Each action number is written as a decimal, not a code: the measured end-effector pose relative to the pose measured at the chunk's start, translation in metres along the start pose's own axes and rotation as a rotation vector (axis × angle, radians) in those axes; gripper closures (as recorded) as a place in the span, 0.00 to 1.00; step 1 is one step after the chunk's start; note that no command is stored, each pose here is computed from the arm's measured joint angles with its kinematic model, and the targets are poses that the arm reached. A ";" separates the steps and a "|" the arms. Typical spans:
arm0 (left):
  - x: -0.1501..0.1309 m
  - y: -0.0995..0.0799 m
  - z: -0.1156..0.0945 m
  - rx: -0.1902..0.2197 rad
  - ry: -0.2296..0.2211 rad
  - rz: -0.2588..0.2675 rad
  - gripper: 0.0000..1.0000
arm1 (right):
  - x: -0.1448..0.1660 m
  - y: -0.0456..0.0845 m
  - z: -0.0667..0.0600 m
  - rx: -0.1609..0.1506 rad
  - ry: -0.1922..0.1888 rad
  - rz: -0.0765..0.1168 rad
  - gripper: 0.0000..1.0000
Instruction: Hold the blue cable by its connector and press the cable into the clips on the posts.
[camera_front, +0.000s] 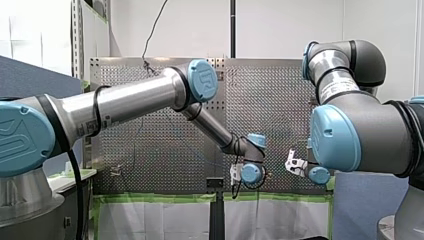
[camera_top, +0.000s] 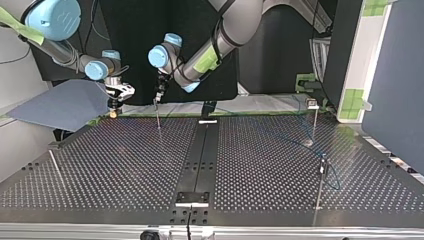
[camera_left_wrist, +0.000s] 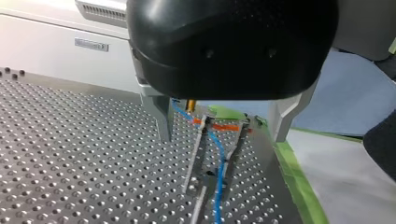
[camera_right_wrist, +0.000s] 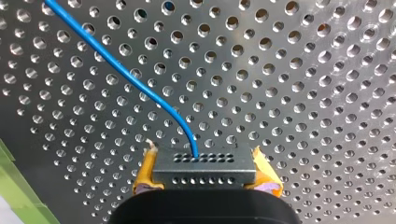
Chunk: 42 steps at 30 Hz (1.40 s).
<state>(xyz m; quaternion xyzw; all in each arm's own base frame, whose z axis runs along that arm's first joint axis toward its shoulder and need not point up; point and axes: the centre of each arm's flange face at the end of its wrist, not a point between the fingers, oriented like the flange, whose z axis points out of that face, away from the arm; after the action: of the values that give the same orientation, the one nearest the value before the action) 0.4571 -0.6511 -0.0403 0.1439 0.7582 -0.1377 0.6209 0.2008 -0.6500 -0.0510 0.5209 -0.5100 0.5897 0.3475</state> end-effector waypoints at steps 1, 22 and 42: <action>0.002 0.000 0.000 -0.001 0.002 0.001 0.00 | 0.000 0.000 0.000 0.000 0.000 0.000 1.00; 0.009 0.001 0.000 -0.004 0.004 -0.003 0.00 | 0.000 0.000 0.000 0.003 -0.001 0.000 1.00; 0.009 0.002 0.000 -0.007 0.006 -0.006 0.00 | 0.000 0.000 0.000 0.002 -0.002 0.000 1.00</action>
<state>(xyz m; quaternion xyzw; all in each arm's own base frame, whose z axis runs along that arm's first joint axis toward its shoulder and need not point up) 0.4558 -0.6488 -0.0489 0.1400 0.7610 -0.1364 0.6186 0.2011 -0.6498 -0.0513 0.5219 -0.5099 0.5898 0.3461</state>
